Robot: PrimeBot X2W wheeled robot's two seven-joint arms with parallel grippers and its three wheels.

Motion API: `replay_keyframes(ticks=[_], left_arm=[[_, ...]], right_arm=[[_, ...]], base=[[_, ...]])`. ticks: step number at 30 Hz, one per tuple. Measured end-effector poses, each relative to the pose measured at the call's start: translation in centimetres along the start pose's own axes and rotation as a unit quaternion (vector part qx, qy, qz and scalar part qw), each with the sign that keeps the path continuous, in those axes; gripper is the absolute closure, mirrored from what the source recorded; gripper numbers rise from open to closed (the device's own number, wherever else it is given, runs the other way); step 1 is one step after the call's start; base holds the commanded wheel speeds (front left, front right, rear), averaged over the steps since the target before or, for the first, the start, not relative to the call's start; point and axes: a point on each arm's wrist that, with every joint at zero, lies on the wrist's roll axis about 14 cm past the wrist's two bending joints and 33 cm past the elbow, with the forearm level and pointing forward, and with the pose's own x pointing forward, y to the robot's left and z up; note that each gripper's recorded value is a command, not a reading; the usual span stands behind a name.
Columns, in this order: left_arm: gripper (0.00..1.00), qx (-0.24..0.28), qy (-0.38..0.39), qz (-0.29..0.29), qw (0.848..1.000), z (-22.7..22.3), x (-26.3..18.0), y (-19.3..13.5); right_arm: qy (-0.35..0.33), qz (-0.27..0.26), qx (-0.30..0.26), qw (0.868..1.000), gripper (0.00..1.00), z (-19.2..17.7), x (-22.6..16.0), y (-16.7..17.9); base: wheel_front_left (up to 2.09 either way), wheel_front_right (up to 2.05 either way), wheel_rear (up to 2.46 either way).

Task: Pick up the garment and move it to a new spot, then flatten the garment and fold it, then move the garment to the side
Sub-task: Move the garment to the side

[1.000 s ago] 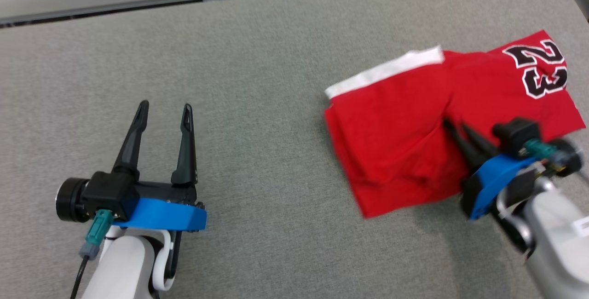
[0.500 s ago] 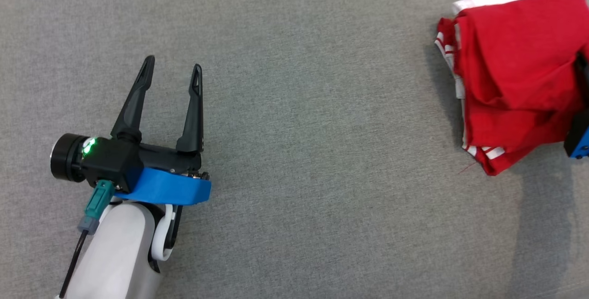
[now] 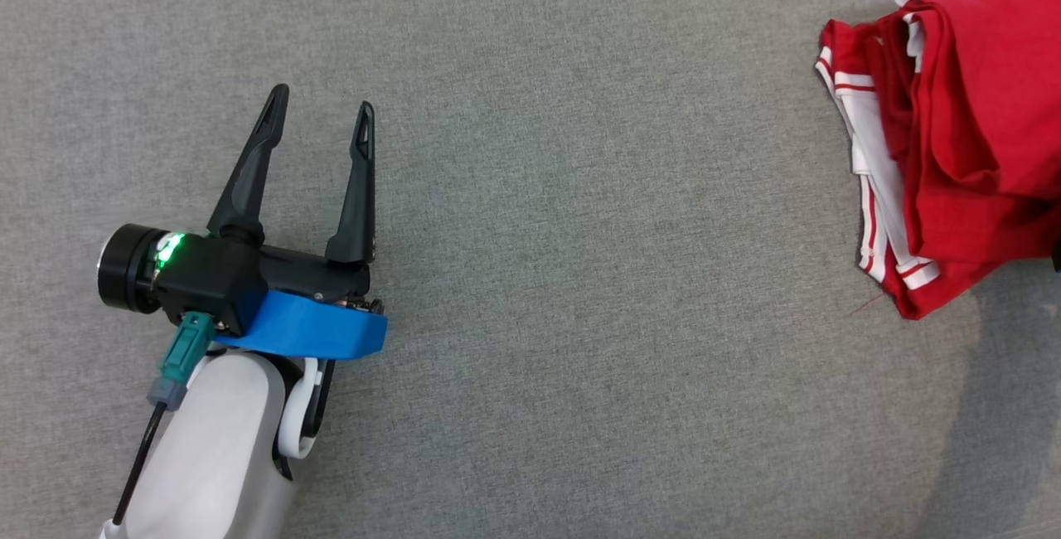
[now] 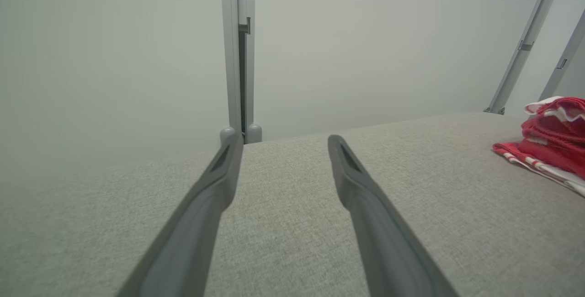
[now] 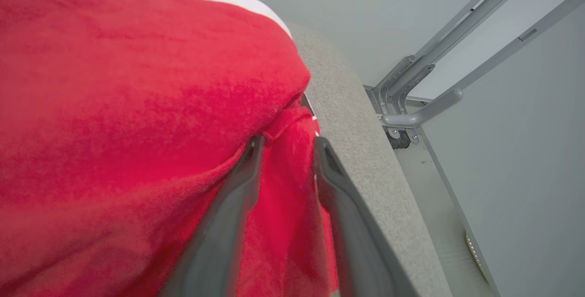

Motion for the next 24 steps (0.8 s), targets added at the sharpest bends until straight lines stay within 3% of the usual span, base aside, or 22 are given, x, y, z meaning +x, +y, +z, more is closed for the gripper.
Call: replay_keyframes(ticks=[6, 12, 24], left_arm=[[0.0, 0.004, -0.002, 0.004, 1.0, 0.8, -0.7, 0.0], [0.0, 0.011, -0.003, 0.017, 1.0, 2.0, -2.5, 0.1], [0.0, 0.015, 0.007, 0.077, 0.997, 3.7, -7.9, 1.1]], right_arm=[[-0.046, -0.011, 0.014, 0.999, 0.0, 1.1, -1.5, -0.1], [-0.115, 0.007, 0.063, 0.991, 0.0, 2.7, -5.1, 3.1], [-0.198, 0.102, 0.132, 0.966, 0.0, 7.4, -13.2, 10.7]], base=[[0.0, 0.0, 0.0], [0.0, 0.0, 0.0], [0.0, 0.0, 0.0]])
